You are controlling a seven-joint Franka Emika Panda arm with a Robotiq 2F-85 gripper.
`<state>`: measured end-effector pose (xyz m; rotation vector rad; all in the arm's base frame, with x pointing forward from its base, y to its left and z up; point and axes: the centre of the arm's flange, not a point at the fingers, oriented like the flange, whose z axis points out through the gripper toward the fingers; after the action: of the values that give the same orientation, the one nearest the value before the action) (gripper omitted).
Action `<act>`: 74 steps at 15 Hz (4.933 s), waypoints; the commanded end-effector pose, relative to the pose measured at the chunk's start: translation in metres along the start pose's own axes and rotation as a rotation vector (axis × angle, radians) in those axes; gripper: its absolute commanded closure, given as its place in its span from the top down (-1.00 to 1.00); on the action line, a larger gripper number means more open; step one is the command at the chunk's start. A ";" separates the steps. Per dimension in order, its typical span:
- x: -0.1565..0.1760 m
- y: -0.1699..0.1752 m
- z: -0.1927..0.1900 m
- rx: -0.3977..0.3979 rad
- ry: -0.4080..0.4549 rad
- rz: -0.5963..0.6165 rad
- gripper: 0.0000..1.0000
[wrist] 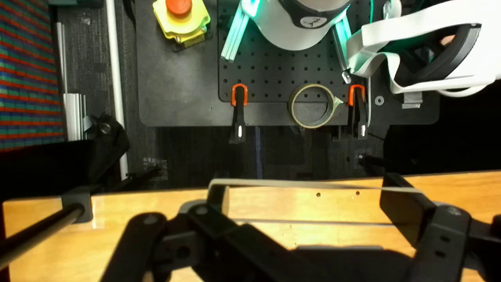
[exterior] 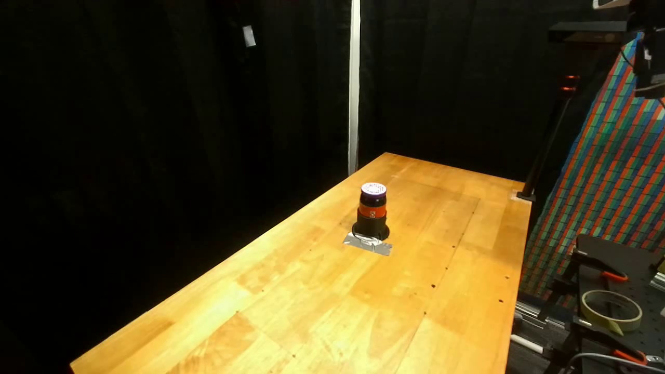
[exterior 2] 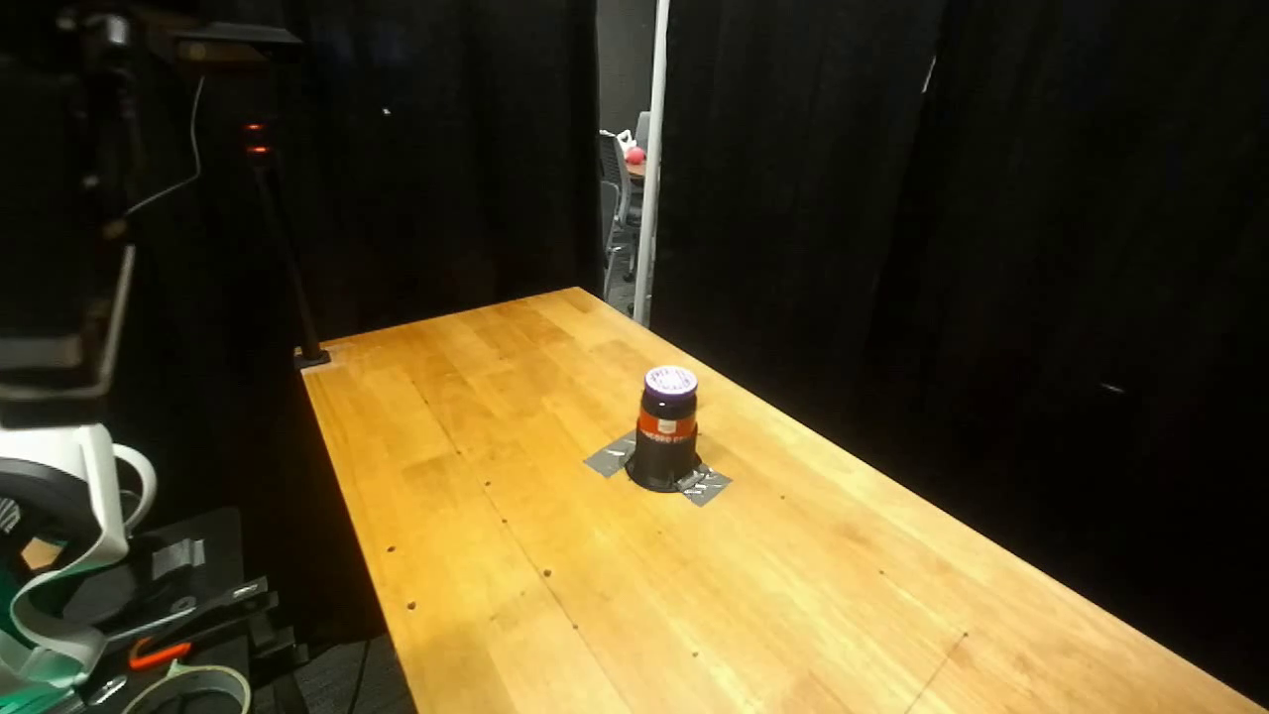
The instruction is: Put the elastic around the bottle
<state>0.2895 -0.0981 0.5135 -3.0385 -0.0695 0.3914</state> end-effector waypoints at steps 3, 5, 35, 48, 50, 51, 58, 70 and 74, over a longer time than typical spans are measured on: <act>0.106 -0.075 -0.020 -0.169 0.052 -0.026 1.00; 0.144 -0.102 -0.016 -0.201 0.079 -0.045 1.00; 0.436 -0.181 0.127 -0.169 0.525 -0.107 1.00; 0.444 -0.173 0.172 -0.145 0.449 -0.107 1.00; 0.446 -0.172 0.173 -0.142 0.460 -0.099 1.00; 0.447 -0.171 0.172 -0.135 0.466 -0.095 1.00; 0.453 -0.168 0.180 -0.134 0.510 -0.073 1.00; 0.448 -0.161 0.190 -0.160 0.518 -0.039 1.00; 0.444 -0.157 0.193 -0.162 0.511 0.006 1.00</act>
<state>0.6683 0.1033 0.2361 -3.1611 -0.1180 -0.4177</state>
